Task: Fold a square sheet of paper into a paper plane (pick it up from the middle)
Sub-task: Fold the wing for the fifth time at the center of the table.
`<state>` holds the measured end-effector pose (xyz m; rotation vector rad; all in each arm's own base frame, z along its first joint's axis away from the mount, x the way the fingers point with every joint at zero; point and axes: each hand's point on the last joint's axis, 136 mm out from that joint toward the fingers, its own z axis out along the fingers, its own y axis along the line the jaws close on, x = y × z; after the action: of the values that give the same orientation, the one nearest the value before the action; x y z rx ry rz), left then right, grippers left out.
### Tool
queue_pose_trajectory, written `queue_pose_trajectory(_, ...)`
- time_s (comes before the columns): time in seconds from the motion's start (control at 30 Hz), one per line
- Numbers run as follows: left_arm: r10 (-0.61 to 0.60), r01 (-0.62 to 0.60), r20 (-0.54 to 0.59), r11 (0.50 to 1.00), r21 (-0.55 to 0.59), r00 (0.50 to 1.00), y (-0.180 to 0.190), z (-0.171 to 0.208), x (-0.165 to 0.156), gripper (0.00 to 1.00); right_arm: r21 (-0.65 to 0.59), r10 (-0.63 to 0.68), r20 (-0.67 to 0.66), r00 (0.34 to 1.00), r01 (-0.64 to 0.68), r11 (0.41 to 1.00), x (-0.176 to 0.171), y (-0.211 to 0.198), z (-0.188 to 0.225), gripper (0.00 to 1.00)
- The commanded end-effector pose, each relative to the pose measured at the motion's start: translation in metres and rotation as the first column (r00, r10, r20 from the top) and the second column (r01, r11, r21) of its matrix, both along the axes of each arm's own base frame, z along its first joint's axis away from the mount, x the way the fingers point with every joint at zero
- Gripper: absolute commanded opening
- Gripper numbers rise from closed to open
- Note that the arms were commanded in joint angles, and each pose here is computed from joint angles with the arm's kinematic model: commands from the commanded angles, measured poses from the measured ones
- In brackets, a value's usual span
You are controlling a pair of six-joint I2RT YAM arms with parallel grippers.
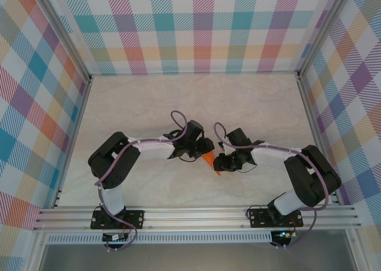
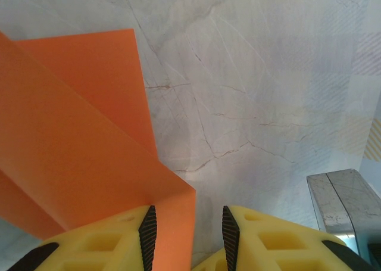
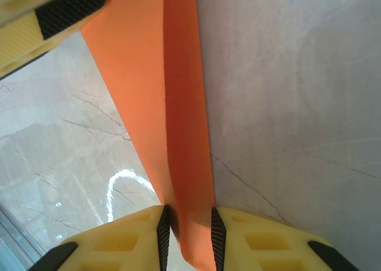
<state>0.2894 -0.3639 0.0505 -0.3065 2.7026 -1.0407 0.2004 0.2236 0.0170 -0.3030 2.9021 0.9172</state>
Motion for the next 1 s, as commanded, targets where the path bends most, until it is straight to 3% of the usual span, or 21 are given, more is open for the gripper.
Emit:
queue_pose_trajectory(0.0,-0.009,0.009,-0.004,1.0,0.013,1.0,-0.002,0.001,0.0,0.37,0.006,0.028,-0.004,1.0,-0.028,1.0,-0.003,0.007,-0.006,0.26)
queue_pose_trajectory(0.23,-0.005,0.005,0.0,1.0,0.02,1.0,-0.001,0.002,0.001,0.37,0.026,0.052,0.032,0.998,-0.053,0.998,-0.001,0.01,0.004,0.41)
queue_pose_trajectory(0.43,-0.001,0.001,0.001,1.0,0.019,1.0,0.0,0.002,0.003,0.36,0.001,0.092,0.069,0.993,-0.093,0.996,0.002,0.008,0.007,0.44)
queue_pose_trajectory(0.6,0.002,-0.002,0.002,1.0,0.018,1.0,0.0,0.002,0.005,0.37,-0.014,0.113,0.07,0.991,-0.113,0.994,0.003,0.008,0.005,0.42)
queue_pose_trajectory(0.97,0.002,-0.002,-0.001,1.0,0.018,1.0,0.0,0.002,0.006,0.36,-0.006,0.101,0.051,0.994,-0.101,0.995,0.003,0.011,0.001,0.28)
